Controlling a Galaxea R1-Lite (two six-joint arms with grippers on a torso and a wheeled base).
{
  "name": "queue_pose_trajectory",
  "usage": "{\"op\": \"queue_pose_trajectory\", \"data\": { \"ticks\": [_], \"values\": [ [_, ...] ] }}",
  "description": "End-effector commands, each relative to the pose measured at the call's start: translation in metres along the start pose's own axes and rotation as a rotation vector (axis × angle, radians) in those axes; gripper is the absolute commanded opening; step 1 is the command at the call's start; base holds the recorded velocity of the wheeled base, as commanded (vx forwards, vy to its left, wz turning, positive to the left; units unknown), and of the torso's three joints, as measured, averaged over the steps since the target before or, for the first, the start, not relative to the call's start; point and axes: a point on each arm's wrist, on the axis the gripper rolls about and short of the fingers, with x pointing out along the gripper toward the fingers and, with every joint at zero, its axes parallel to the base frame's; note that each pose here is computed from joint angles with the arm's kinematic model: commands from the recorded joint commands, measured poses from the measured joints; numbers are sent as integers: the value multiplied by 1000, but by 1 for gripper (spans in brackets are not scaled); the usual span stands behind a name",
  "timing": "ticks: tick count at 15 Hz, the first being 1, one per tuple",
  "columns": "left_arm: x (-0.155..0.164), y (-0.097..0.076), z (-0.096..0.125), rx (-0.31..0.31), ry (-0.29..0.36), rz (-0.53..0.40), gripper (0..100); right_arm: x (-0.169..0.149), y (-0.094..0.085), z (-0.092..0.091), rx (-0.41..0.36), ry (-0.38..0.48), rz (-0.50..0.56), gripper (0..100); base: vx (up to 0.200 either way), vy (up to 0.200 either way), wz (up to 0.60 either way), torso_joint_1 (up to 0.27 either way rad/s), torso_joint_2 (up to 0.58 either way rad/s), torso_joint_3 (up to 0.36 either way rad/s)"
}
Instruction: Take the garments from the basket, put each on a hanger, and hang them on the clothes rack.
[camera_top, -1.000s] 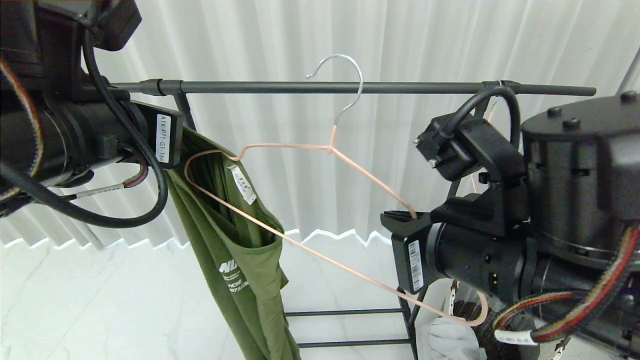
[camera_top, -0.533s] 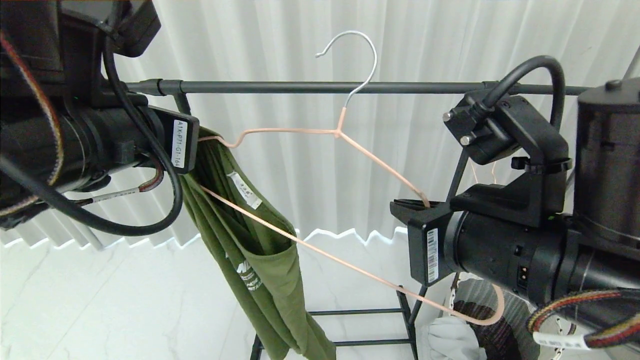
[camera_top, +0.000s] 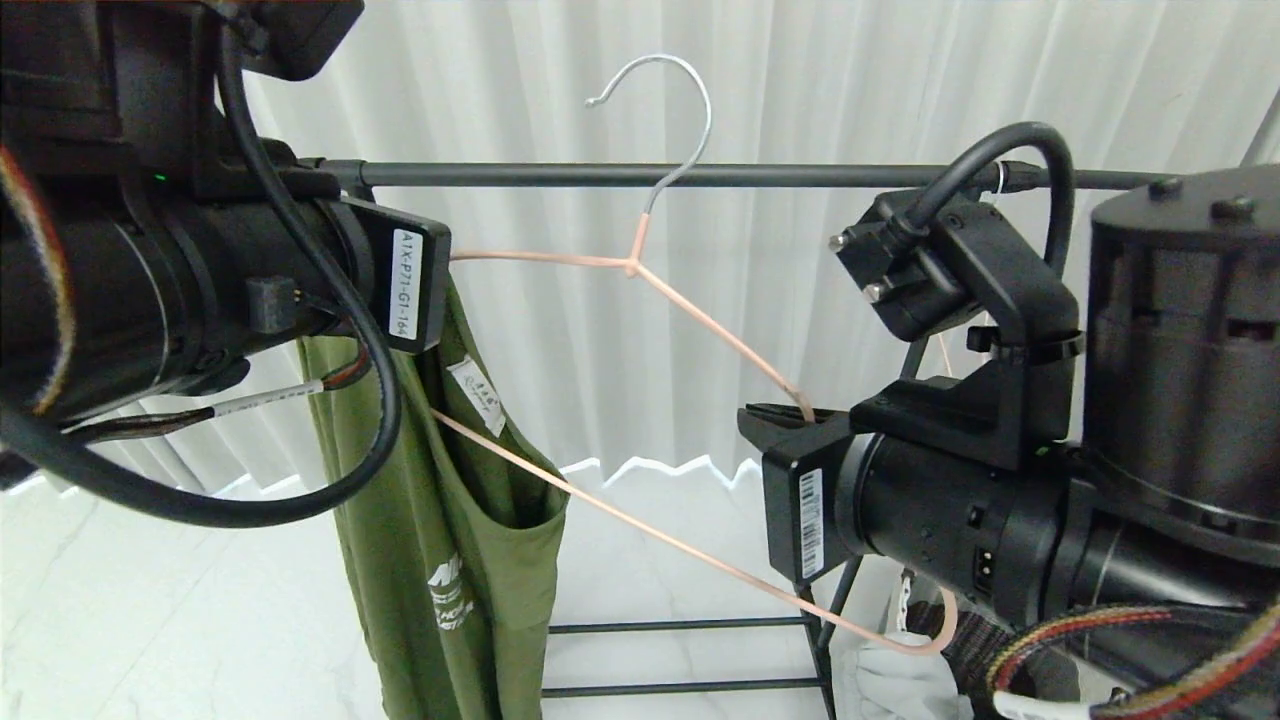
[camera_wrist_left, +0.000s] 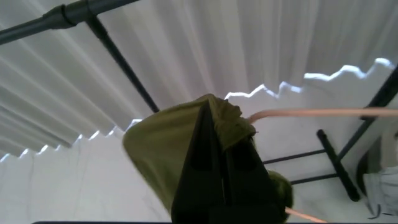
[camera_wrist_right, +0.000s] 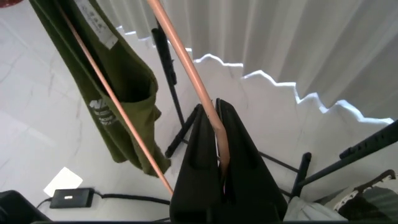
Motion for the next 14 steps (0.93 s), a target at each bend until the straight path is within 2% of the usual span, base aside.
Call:
{"op": "queue_pose_trajectory", "data": {
  "ticks": [1,5,9,10,12,14],
  "values": [
    [-4,-6,6,-8,-21,-31,0,11,5,-2,-3,3,-1,0,0,0,0,0,0,0],
    [-12,-20,19,-57,-60,-96,0,21,12,4,3,-16,3,0,0,0,0,0,0,0],
    [-21,-34,26,-65,-85,-161,0,27,19,6,5,-21,14,0,0,0,0,0,0,0],
    [-25,-39,28,-83,-92,-185,0,31,21,7,2,-21,12,0,0,0,0,0,0,0],
    [-28,-40,27,-84,-94,-199,0,32,19,7,-15,-22,5,0,0,0,0,0,0,0],
    [-30,-37,27,-83,-98,-202,0,32,9,13,-12,-38,-25,0,0,0,0,0,0,0]
  ]
}}
